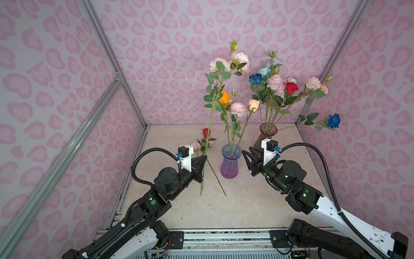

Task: Arrange the flowers into the vase
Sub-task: 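Move right gripper toward the pink rose held by left gripper, then close right gripper on the pink rose stem while left gripper opens and withdraws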

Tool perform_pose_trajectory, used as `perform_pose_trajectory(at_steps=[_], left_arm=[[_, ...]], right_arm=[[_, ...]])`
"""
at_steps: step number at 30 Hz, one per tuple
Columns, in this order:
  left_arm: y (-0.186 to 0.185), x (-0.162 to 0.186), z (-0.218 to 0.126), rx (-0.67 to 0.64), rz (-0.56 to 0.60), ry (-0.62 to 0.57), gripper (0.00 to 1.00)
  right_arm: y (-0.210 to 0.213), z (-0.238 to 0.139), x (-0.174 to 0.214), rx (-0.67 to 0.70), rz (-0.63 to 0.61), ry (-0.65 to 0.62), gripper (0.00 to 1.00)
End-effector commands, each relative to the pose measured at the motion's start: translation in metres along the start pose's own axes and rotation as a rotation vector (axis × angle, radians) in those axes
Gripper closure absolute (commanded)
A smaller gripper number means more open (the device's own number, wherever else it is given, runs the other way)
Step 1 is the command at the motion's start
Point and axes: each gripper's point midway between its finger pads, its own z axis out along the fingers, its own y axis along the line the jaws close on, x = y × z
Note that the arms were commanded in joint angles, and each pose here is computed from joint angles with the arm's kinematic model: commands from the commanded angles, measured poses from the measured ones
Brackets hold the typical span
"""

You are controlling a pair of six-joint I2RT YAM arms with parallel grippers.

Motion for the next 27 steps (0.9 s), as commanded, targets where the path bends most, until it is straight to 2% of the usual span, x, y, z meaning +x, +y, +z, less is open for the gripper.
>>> perform_pose_trajectory(at_steps=[1, 5, 9, 12, 15, 18, 24, 27], left_arm=[[-0.02, -0.021, -0.002, 0.076, 0.035, -0.069, 0.97], [-0.036, -0.01, 0.004, 0.143, 0.025, -0.04, 0.97], [-0.042, 0.0, 0.007, 0.166, 0.028, -0.013, 0.97], [-0.043, -0.002, 0.006, 0.164, 0.034, -0.011, 0.97], [-0.044, 0.0, 0.007, 0.168, 0.043, 0.003, 0.97], [-0.043, 0.006, 0.007, 0.166, 0.045, 0.026, 0.97], [-0.044, 0.008, 0.006, 0.175, 0.025, 0.03, 0.97], [-0.045, 0.008, 0.005, 0.182, 0.024, 0.028, 0.97]], right_arm=[[0.032, -0.003, -0.025, -0.16, 0.0, -0.062, 0.53], [0.045, 0.0, -0.041, -0.222, 0.033, -0.088, 0.39], [0.057, 0.009, -0.049, -0.278, 0.081, -0.088, 0.38], [0.069, 0.017, -0.055, -0.341, 0.177, -0.101, 0.38], [0.074, 0.026, -0.061, -0.371, 0.243, -0.118, 0.43], [0.076, 0.037, -0.065, -0.375, 0.255, -0.126, 0.53], [0.081, 0.055, -0.069, -0.381, 0.298, -0.115, 0.58], [0.077, 0.063, -0.068, -0.36, 0.329, -0.126, 0.64]])
